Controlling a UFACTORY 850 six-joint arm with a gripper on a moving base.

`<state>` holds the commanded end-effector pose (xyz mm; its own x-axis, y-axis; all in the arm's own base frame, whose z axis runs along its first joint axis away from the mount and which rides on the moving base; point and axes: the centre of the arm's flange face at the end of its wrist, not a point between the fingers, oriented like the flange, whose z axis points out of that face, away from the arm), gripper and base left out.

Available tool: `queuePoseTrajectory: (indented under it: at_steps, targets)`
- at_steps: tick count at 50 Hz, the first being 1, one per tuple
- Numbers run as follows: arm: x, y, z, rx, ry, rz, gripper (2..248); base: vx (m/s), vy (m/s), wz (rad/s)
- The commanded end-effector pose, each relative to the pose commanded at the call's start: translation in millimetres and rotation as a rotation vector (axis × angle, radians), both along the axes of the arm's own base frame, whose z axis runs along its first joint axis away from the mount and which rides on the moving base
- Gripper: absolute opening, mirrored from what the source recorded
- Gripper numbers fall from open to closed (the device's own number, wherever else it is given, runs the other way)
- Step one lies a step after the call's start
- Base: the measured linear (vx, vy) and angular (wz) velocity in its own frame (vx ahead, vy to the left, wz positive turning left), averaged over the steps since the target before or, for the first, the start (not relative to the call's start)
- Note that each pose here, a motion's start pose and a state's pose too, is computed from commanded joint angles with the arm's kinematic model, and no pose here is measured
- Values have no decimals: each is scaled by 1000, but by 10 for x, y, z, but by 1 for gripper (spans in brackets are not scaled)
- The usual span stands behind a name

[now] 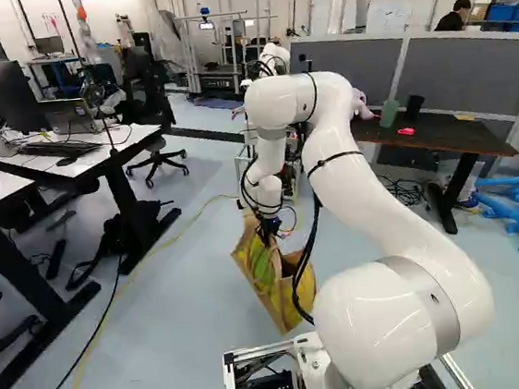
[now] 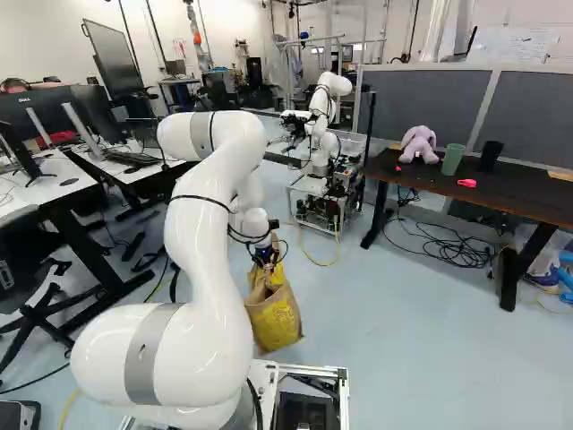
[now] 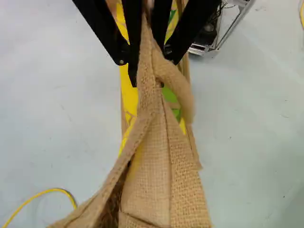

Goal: Pick up the bag on the ground and place it on the table

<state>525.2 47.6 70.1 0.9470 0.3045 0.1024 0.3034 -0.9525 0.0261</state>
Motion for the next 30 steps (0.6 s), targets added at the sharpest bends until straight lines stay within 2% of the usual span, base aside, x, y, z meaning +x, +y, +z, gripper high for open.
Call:
queuePoseTrajectory:
  at_steps: [8,30]
  targets:
    - [-101,-50,121,0,4,-8,22,0,0,0]
    - [-189,-66,450,3,-11,-10,22,0,0,0]
